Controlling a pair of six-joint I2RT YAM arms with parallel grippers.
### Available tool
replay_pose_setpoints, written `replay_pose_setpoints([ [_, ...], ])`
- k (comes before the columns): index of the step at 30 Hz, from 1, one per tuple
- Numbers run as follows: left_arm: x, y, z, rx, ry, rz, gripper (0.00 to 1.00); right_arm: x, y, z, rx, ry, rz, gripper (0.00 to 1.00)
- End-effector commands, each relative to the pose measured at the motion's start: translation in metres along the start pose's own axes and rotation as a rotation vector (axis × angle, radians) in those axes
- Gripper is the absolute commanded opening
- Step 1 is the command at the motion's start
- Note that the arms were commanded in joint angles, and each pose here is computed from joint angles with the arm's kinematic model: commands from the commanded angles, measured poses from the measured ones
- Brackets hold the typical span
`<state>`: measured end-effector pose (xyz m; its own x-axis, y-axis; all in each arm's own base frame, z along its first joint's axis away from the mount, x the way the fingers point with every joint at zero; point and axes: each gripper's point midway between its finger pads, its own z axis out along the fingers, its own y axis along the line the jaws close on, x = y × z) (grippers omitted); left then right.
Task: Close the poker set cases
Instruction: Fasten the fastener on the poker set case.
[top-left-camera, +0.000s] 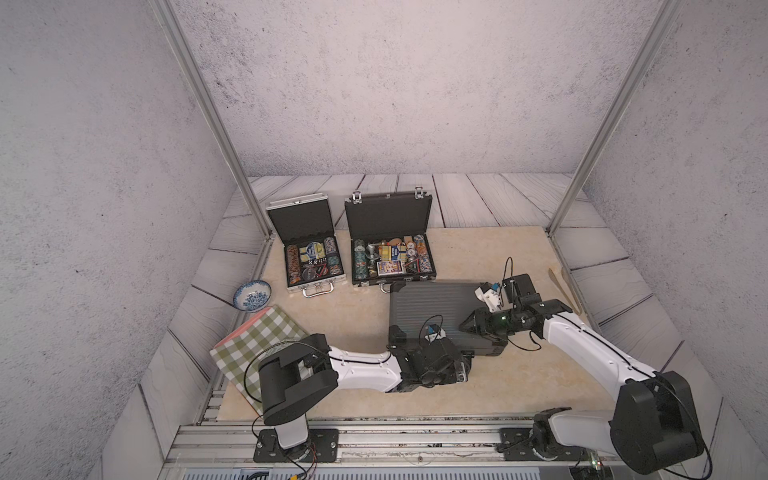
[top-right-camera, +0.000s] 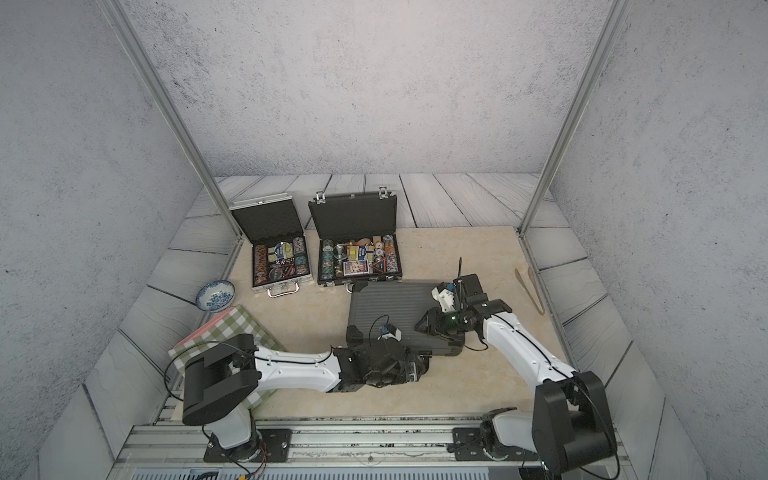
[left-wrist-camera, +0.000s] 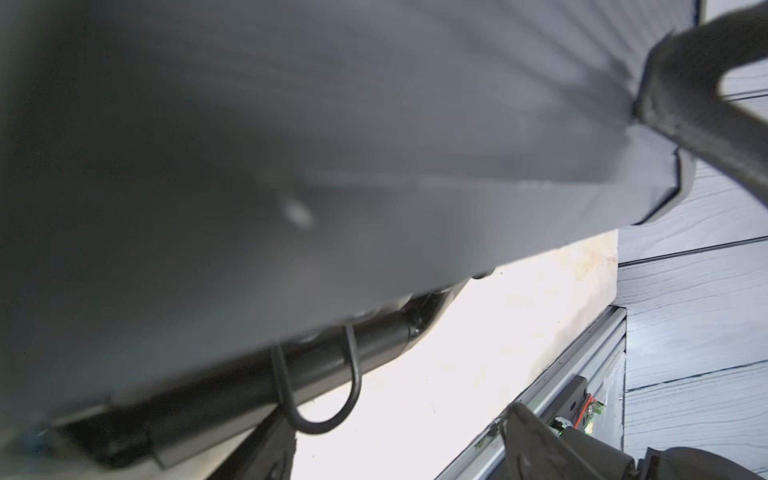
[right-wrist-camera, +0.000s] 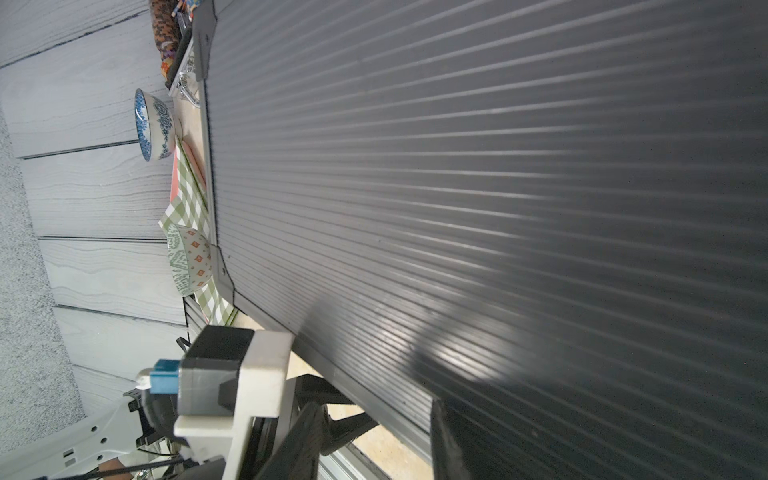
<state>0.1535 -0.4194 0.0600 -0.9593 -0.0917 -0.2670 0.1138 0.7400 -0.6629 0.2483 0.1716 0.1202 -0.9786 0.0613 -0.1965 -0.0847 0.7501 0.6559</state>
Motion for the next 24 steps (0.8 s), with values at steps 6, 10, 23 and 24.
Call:
replay_pose_setpoints([
  [6,-0.013,-0.010,-0.004,0.121,-0.097,-0.114,0.80,0.050,-0.055,0.009,0.199,0.146,0.127,0.46],
  [10,-0.019,-0.019,-0.008,0.166,-0.125,-0.102,0.81,0.052,-0.056,0.008,0.204,0.148,0.125,0.46],
  [23,-0.041,-0.025,-0.029,0.140,-0.231,-0.053,0.81,0.050,-0.053,0.002,0.194,0.138,0.133,0.46],
  [24,-0.045,-0.027,-0.031,0.147,-0.253,-0.045,0.81,0.050,-0.053,0.002,0.195,0.138,0.134,0.46],
])
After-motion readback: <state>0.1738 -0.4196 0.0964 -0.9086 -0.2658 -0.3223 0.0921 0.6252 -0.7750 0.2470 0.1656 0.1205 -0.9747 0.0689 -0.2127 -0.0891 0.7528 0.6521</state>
